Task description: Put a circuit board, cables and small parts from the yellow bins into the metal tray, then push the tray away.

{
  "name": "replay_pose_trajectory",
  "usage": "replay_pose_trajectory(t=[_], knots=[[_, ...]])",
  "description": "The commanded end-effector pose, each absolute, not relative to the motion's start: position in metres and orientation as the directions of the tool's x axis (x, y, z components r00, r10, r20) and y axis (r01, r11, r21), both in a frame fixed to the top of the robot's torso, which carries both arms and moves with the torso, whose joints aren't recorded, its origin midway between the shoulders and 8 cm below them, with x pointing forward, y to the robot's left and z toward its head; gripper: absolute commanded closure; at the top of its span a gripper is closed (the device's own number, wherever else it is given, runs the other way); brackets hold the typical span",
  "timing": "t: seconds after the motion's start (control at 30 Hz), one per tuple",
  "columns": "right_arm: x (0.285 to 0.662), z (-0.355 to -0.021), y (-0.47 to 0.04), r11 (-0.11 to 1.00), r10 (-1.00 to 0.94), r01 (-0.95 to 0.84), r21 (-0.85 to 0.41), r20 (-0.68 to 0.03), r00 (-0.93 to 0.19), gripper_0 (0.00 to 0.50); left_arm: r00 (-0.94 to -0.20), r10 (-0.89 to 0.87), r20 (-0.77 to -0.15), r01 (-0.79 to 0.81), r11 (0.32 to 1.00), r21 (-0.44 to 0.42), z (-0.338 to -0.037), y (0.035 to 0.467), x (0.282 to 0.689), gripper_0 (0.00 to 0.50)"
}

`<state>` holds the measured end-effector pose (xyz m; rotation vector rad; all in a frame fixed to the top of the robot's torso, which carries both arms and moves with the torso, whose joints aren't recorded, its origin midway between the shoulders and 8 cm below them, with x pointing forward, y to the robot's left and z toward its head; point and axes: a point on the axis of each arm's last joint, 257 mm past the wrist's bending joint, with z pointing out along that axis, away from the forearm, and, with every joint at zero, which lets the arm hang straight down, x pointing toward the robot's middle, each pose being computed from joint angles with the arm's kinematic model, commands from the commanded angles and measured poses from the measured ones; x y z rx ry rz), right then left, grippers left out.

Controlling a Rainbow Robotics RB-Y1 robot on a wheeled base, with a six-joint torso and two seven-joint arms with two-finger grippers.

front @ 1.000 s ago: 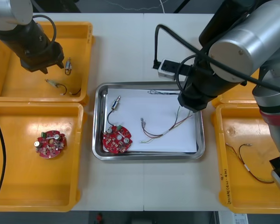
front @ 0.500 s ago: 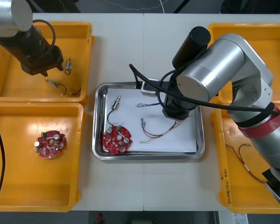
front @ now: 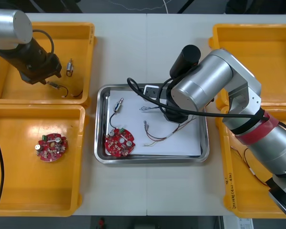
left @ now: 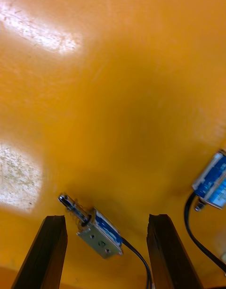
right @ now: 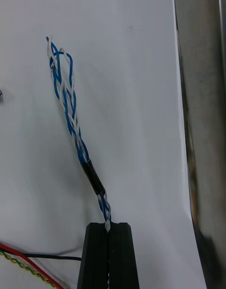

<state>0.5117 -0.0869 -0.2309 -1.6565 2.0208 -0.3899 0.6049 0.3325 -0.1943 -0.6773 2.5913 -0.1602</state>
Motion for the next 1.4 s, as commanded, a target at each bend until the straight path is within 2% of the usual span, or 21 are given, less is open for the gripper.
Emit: replay_pose_trajectory(t=[0.03, 0.27, 0.37, 0.4, 0.43, 0.47, 0.53, 0.57, 1.07, 1.1, 1.13, 1.17, 1.2, 1.4], knots=[[0.507, -0.234, -0.069, 0.154, -0.982, -0.837, -0.524, -0.174, -0.072, 0.5, -0.724, -0.548, -0.42, -0.501, 0.835, -0.226, -0.194, 0.357, 0.608, 0.0], [0.513, -0.24, -0.075, 0.159, -0.982, -0.835, -0.526, -0.168, -0.081, 0.5, -0.73, -0.547, -0.41, -0.502, 0.836, -0.22, -0.198, 0.354, 0.606, 0.0], [0.516, -0.239, -0.076, 0.154, -0.983, -0.829, -0.537, -0.164, -0.076, 0.477, -0.735, -0.553, -0.394, -0.509, 0.832, -0.219, -0.204, 0.355, 0.602, 0.0], [0.518, -0.237, -0.075, 0.152, -0.984, -0.825, -0.544, -0.165, -0.072, 0.433, -0.736, -0.555, -0.387, -0.511, 0.831, -0.22, -0.206, 0.355, 0.601, 0.0], [0.519, -0.237, -0.076, 0.149, -0.984, -0.822, -0.55, -0.164, -0.069, 0.339, -0.739, -0.555, -0.382, -0.511, 0.831, -0.22, -0.208, 0.355, 0.6, 0.0], [0.52, -0.236, -0.076, 0.15, -0.984, -0.82, -0.553, -0.164, -0.069, 0.281, -0.74, -0.555, -0.381, -0.511, 0.831, -0.219, -0.209, 0.355, 0.6, 0.0], [0.523, -0.235, -0.079, 0.148, -0.985, -0.811, -0.566, -0.156, -0.072, 0.029, -0.744, -0.555, -0.373, -0.511, 0.832, -0.217, -0.213, 0.355, 0.597, 0.0], [0.524, -0.234, -0.079, 0.148, -0.985, -0.809, -0.568, -0.156, -0.071, 0.0, -0.745, -0.554, -0.372, -0.512, 0.832, -0.215, -0.215, 0.356, 0.597, 0.0], [0.52, -0.234, -0.083, 0.156, -0.985, -0.822, -0.548, -0.154, -0.084, 0.0, -0.76, -0.545, -0.355, -0.503, 0.838, -0.209, -0.223, 0.349, 0.593, 0.0], [0.517, -0.236, -0.083, 0.155, -0.985, -0.828, -0.54, -0.153, -0.085, 0.0, -0.761, -0.544, -0.355, -0.502, 0.839, -0.209, -0.223, 0.349, 0.593, 0.109], [0.517, -0.234, -0.082, 0.155, -0.984, -0.829, -0.537, -0.157, -0.083, 0.0, -0.761, -0.544, -0.354, -0.502, 0.839, -0.21, -0.223, 0.349, 0.592, 0.339], [0.517, -0.235, -0.083, 0.157, -0.984, -0.83, -0.535, -0.156, -0.085, 0.0, -0.761, -0.544, -0.353, -0.503, 0.839, -0.209, -0.224, 0.349, 0.592, 0.455], [0.516, -0.235, -0.083, 0.159, -0.984, -0.832, -0.531, -0.158, -0.087, 0.0, -0.761, -0.544, -0.352, -0.502, 0.839, -0.211, -0.224, 0.349, 0.592, 0.5], [0.507, -0.226, -0.087, 0.164, -0.983, -0.842, -0.515, -0.152, -0.099, 0.0, -0.762, -0.546, -0.347, -0.502, 0.838, -0.216, -0.225, 0.347, 0.591, 0.5]])
